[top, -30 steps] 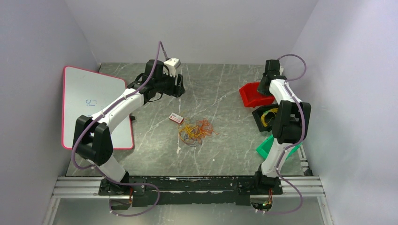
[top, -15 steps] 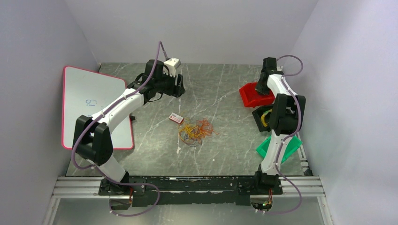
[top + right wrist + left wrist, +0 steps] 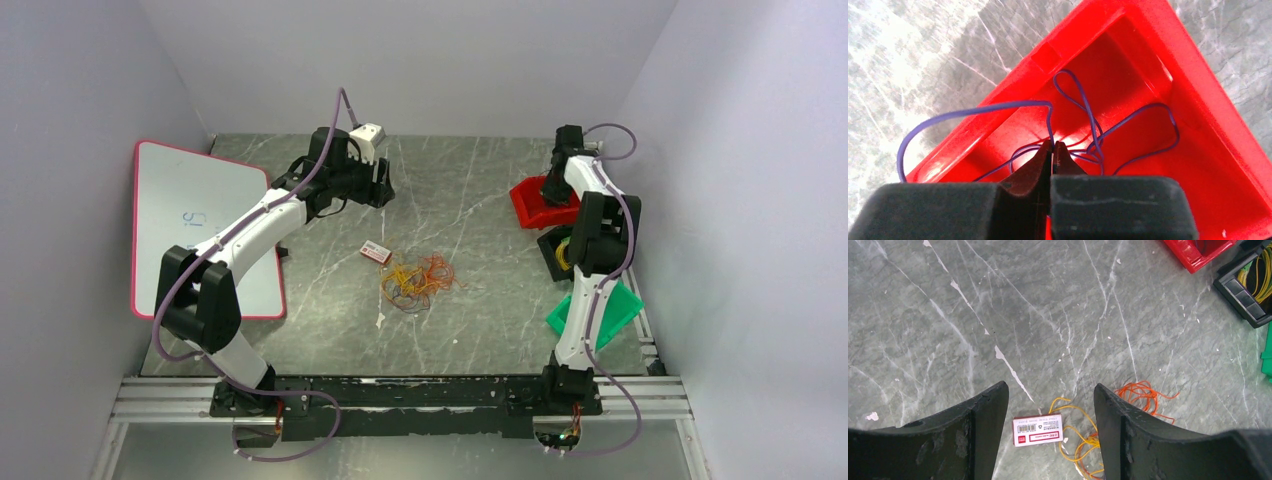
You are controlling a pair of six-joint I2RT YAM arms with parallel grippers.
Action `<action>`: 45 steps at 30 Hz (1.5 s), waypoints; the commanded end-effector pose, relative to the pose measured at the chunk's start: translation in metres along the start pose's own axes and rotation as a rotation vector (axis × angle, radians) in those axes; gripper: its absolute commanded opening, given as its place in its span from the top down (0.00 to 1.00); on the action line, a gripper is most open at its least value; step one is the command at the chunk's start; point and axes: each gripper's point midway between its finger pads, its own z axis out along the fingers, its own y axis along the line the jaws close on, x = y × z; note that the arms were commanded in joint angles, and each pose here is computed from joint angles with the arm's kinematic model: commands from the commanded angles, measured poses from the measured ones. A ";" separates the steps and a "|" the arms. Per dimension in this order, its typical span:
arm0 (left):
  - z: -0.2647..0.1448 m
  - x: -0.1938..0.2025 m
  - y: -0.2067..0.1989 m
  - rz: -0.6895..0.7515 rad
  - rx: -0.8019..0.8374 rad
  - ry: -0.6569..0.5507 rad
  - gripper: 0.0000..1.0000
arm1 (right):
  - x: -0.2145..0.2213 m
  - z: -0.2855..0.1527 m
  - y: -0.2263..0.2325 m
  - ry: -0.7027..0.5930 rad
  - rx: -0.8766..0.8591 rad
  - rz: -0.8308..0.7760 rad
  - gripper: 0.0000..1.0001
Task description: Untangle the cables
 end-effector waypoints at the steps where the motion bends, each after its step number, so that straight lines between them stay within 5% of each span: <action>1: -0.001 -0.013 -0.001 0.013 0.011 -0.022 0.32 | 0.000 0.004 0.000 0.020 0.004 -0.001 1.00; 19: 0.000 -0.012 0.000 0.015 0.005 -0.020 0.32 | -0.028 -0.040 0.001 -0.089 -0.038 -0.002 0.54; 33: 0.000 -0.013 -0.001 0.015 0.011 -0.022 0.32 | -0.047 -0.093 0.019 -0.183 -0.186 -0.074 0.53; 45: 0.000 -0.013 -0.001 0.014 0.012 -0.020 0.32 | -0.018 -0.071 0.053 -0.070 -0.336 -0.233 0.55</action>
